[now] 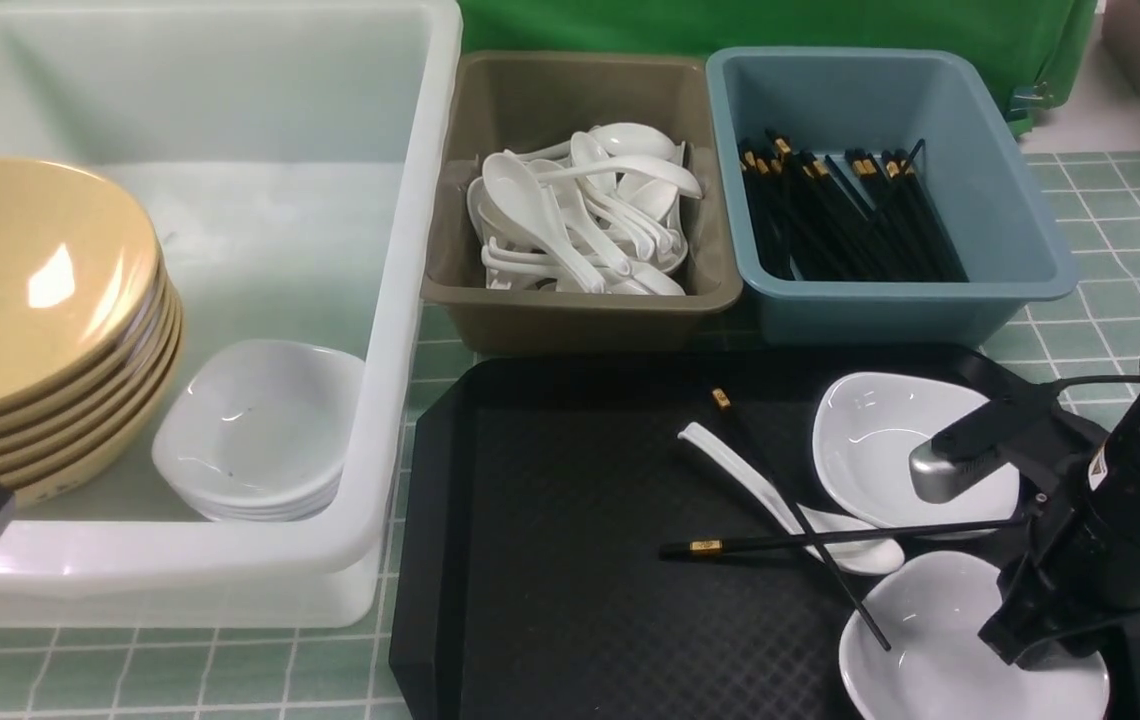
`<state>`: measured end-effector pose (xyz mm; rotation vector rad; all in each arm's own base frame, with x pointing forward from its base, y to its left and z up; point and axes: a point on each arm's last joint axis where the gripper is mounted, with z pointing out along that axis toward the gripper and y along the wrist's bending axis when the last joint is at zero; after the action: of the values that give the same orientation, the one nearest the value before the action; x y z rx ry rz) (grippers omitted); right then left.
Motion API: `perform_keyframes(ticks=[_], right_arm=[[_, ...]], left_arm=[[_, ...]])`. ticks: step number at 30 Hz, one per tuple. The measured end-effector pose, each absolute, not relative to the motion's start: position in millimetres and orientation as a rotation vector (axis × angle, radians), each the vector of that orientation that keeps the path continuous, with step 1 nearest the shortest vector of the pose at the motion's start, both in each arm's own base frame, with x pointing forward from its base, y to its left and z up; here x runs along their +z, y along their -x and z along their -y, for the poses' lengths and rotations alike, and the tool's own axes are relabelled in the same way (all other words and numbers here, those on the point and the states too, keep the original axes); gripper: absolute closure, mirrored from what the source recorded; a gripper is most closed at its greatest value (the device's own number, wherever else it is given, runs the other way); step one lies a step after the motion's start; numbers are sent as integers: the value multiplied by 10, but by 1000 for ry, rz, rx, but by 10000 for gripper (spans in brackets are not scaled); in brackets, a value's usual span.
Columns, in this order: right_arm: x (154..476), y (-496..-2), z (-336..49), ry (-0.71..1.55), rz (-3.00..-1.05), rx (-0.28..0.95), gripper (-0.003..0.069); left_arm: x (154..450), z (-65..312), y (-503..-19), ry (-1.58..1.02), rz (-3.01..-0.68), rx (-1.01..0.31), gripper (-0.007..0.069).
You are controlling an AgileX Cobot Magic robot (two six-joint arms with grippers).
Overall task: On blue table put chopsticks spoon bowls plates into blue grey white boxes.
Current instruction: 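Reach for and grasp the small white dish on the black tray, then place the white bowl into the white bin on top of the stacked bowls with the right gripper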
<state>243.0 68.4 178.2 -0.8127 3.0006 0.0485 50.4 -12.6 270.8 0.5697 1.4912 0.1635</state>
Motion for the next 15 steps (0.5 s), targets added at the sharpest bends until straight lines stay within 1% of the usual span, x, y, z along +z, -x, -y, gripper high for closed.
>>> perform_keyframes(ticks=[2, 3, 4, 6, 8, 9, 10, 12, 13, 14, 15], right_arm=[[1896, -2402, -679, 815, -3006, 53, 457], [1896, -2396, -678, 816, -3011, 54, 457], [2020, -2373, -673, 817, -3005, 55, 498], [2214, -2318, -659, 823, -3002, 58, 555], [2446, -2251, -641, 831, -2988, 53, 585], [2472, -2252, -641, 830, -2977, 53, 585], [2628, -2225, -628, 831, -2951, 42, 587], [3036, -2231, -629, 792, -2823, 39, 587], [3035, -2233, -631, 792, -2824, 41, 587], [3302, -2246, -654, 755, -2733, 69, 587], [3334, -2249, -654, 752, -2722, 69, 587]], left_arm=[[2714, 125, -503, -570, -1484, 167, 621], [2714, 125, -503, -570, -1484, 168, 621], [2716, 125, -503, -570, -1482, 169, 621], [2721, 126, -503, -568, -1475, 169, 621], [2736, 127, -503, -559, -1460, 165, 621], [2739, 127, -503, -555, -1457, 163, 621], [2754, 128, -502, -540, -1445, 152, 621], [2776, 130, -501, -518, -1427, 135, 621], [2778, 130, -501, -516, -1426, 133, 621], [2792, 130, -500, -499, -1415, 119, 621], [2793, 130, -500, -498, -1414, 118, 621]])
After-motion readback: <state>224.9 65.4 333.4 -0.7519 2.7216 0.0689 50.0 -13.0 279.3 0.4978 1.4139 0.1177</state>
